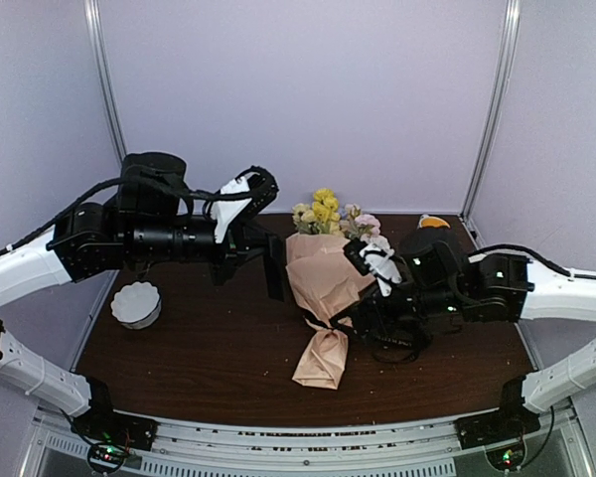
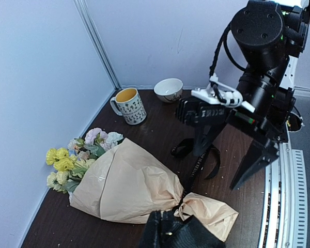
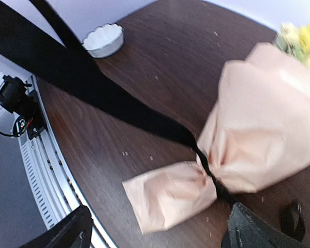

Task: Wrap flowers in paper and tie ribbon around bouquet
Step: Cross the half-tied ribbon over the folded bouquet.

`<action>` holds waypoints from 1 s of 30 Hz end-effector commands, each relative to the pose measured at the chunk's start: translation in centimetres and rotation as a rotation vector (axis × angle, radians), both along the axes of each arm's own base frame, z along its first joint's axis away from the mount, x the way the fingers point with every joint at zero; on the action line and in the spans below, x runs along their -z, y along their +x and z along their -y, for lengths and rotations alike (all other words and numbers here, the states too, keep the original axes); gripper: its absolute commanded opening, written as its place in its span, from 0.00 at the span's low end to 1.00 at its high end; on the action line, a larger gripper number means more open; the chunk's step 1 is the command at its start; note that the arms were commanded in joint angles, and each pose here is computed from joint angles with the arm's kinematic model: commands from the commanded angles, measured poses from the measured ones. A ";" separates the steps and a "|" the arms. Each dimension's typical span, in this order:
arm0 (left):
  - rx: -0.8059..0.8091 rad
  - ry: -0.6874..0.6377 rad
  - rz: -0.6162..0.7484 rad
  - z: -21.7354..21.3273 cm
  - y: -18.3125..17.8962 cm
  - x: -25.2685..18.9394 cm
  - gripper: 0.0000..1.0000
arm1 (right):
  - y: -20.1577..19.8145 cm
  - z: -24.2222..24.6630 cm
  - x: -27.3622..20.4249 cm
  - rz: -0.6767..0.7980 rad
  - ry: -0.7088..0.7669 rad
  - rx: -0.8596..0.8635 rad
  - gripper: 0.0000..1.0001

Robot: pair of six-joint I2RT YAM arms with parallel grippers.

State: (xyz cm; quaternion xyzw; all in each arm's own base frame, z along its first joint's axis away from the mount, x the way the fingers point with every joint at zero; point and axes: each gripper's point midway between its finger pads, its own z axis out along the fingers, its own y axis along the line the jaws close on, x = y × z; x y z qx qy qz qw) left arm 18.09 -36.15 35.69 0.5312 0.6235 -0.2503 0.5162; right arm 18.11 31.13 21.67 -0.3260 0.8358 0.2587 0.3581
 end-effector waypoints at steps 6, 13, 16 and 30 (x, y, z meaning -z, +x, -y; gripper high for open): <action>-0.038 -0.036 0.030 -0.3 0.4 -1.8 0.00 | 2.7 -9.4 -4.1 0.206 0.233 -0.134 0.83; -0.041 -0.028 0.040 0.2 0.8 -1.7 0.00 | 3.9 -10.8 -1.4 0.166 0.255 -0.074 0.75; -0.040 -0.029 0.039 0.4 0.8 -1.8 0.00 | 4.5 -10.7 -1.0 0.182 0.276 -0.036 0.68; -0.040 -0.041 0.013 0.7 0.8 -1.9 0.00 | 4.8 -10.6 1.7 0.159 0.245 -0.017 0.21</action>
